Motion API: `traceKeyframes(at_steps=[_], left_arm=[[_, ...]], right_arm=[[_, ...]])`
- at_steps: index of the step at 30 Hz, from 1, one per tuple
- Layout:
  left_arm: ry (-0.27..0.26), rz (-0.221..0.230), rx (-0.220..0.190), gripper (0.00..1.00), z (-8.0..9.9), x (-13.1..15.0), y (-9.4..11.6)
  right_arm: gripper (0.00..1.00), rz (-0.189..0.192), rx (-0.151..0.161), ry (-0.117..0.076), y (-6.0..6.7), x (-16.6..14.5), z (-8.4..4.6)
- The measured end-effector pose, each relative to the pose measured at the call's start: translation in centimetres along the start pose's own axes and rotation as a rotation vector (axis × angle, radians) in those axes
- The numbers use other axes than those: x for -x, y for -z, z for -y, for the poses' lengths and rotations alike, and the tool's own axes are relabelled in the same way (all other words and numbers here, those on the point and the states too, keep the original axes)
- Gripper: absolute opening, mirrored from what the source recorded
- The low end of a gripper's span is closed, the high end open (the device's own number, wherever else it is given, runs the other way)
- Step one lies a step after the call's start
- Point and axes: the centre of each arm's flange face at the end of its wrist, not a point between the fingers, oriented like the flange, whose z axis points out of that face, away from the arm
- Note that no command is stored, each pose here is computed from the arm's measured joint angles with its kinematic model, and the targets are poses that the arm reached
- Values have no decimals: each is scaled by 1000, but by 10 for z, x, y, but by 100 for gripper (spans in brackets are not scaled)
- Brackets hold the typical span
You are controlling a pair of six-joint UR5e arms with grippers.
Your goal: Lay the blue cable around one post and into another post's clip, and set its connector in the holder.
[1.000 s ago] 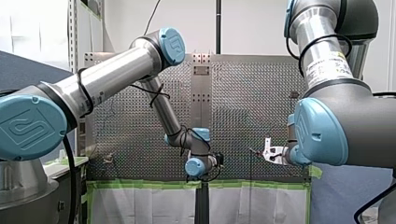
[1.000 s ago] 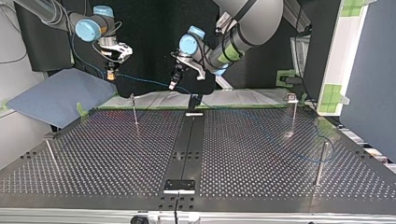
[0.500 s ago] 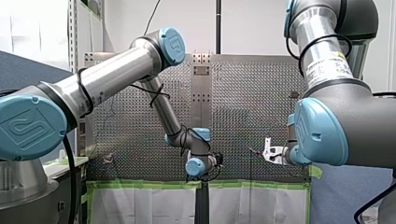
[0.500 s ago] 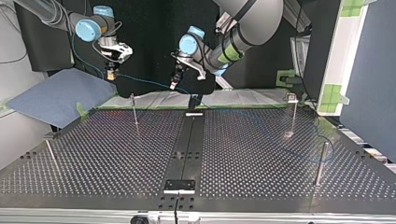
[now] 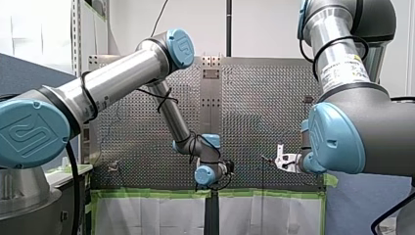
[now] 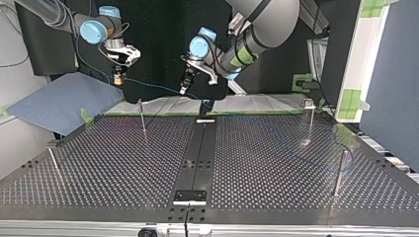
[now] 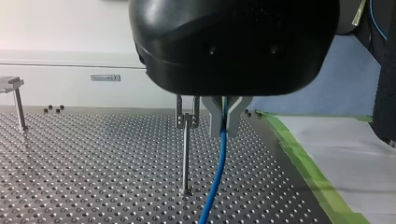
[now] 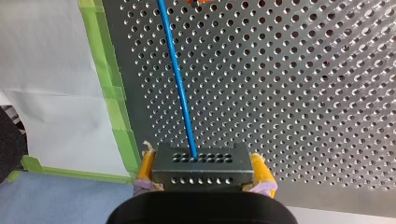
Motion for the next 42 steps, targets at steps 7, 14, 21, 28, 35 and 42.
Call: traceKeyframes(at_steps=[7, 14, 21, 28, 35, 42], left_arm=[[15, 2, -6, 0, 4, 4, -4], [20, -1, -14, 0, 19, 16, -12], [24, -9, -37, 0, 41, 23, -10], [46, 5, -59, 0, 61, 30, -8], [34, -20, -64, 0, 82, 19, -9], [51, -40, -63, 0, 93, 9, -18]], right_arm=[[0, -3, 4, -1, 0, 0, -2], [0, -15, 15, -8, -2, -2, -8], [0, -62, 22, -25, -8, -8, -14], [0, -127, 12, -35, -18, -19, -20], [0, -147, 10, -36, -27, -27, -29], [0, -143, 13, -35, -28, -27, -36]])
